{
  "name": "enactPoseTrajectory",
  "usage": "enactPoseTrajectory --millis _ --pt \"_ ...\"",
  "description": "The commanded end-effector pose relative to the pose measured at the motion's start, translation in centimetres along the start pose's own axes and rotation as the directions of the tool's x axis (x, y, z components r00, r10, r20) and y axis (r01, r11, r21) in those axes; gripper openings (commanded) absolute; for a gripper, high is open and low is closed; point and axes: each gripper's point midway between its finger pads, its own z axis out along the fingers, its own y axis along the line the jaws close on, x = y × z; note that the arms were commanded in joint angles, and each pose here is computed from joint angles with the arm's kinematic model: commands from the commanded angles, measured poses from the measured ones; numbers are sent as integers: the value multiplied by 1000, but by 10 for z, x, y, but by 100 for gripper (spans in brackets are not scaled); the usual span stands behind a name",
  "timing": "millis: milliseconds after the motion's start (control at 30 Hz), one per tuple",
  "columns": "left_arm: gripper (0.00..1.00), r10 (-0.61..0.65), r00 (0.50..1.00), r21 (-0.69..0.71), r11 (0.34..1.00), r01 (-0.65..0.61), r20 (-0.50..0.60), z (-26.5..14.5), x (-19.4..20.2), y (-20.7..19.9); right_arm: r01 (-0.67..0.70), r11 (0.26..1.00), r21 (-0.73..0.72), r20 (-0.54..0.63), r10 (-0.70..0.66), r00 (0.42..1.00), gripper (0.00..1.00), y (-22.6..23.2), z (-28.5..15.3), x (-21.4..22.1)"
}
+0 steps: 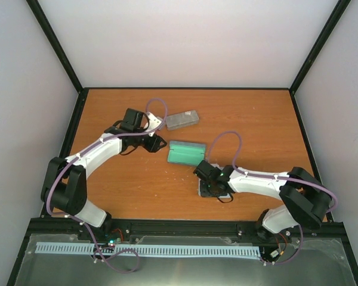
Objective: Organize the sunglasses
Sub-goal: Move the glasses cleaning cloth to the center of the board.
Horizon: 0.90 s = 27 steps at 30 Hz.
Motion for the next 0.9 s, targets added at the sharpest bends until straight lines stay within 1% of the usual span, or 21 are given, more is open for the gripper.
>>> enactPoseTrajectory --millis 0,200,367,433,467,533,600,667,767,800,867 --pt "48 56 998 32 998 -56 7 -7 1 -20 -36 995 94 -113 47 993 5 -16 5 48" --pt "42 107 993 119 988 -101 -46 2 22 -48 -13 994 110 -132 27 991 5 -3 5 65" --pt "25 144 981 149 981 -125 -128 16 49 -52 1 994 114 -115 13 993 8 7 -6 63" --pt "20 154 973 158 979 -128 -171 24 65 -52 1 993 120 -92 10 996 12 8 -13 57" --pt "18 162 968 162 978 -132 -191 27 73 -52 3 992 128 -79 7 997 16 8 -17 53" --pt "13 175 958 176 975 -136 -229 35 88 -54 1 990 139 -43 5 999 25 8 -28 44" --pt "11 191 948 193 971 -144 -253 41 101 -59 -7 990 143 9 5 1000 30 8 -40 33" --pt "10 213 937 205 966 -159 -276 48 111 -65 -23 992 121 73 15 997 39 10 -56 19" --pt "10 241 923 213 960 -181 -300 59 120 -75 -59 996 62 175 47 983 44 10 -82 -1" --pt "10 246 920 215 959 -185 -304 62 121 -77 -80 996 45 213 69 975 45 5 -93 -8" --pt "10 248 918 215 959 -187 -309 70 120 -78 -127 990 58 263 108 959 44 -15 -105 -17"
